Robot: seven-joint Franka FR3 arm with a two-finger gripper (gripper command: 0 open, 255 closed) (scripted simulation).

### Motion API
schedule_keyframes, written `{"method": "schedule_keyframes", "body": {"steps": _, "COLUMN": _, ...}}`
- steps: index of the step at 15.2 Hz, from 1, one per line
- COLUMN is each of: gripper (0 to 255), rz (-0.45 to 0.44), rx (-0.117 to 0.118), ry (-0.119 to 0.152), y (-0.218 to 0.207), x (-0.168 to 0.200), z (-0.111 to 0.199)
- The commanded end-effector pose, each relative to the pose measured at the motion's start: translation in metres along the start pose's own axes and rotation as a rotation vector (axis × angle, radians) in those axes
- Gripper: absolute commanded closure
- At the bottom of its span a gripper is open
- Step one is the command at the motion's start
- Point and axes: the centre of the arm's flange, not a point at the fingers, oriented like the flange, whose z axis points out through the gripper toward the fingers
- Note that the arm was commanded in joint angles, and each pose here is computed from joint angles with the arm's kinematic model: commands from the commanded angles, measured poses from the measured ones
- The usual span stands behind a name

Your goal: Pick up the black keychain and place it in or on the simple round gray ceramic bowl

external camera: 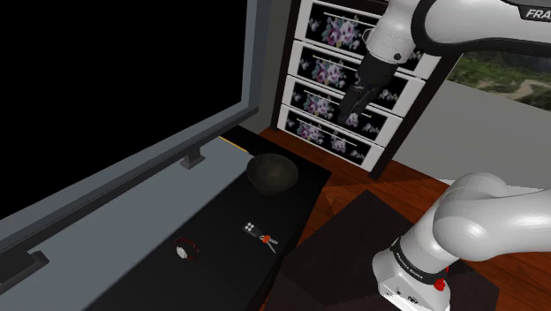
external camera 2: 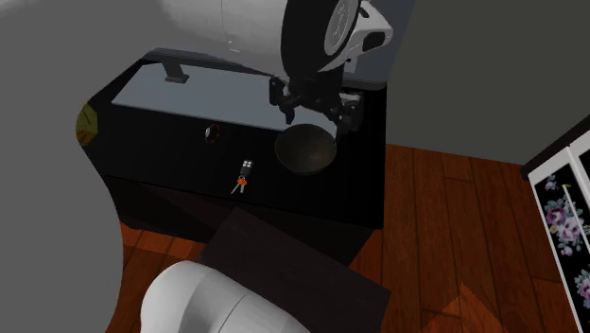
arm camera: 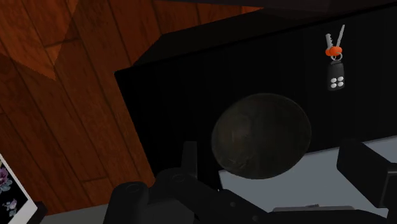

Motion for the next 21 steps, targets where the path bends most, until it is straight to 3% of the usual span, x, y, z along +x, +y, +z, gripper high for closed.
{"method": "schedule_keyframes", "body": {"steps": 1, "gripper": 0, "rz": 0.002, "rx": 0.001, "ry": -0.003, "y": -0.016, "x": 0.001, "z": 0.023}}
{"method": "schedule_keyframes", "body": {"steps": 21, "gripper": 0, "rz": 0.010, "rx": 0.006, "ry": -0.042, "y": -0.172, "x": 0.009, "z": 0.235}}
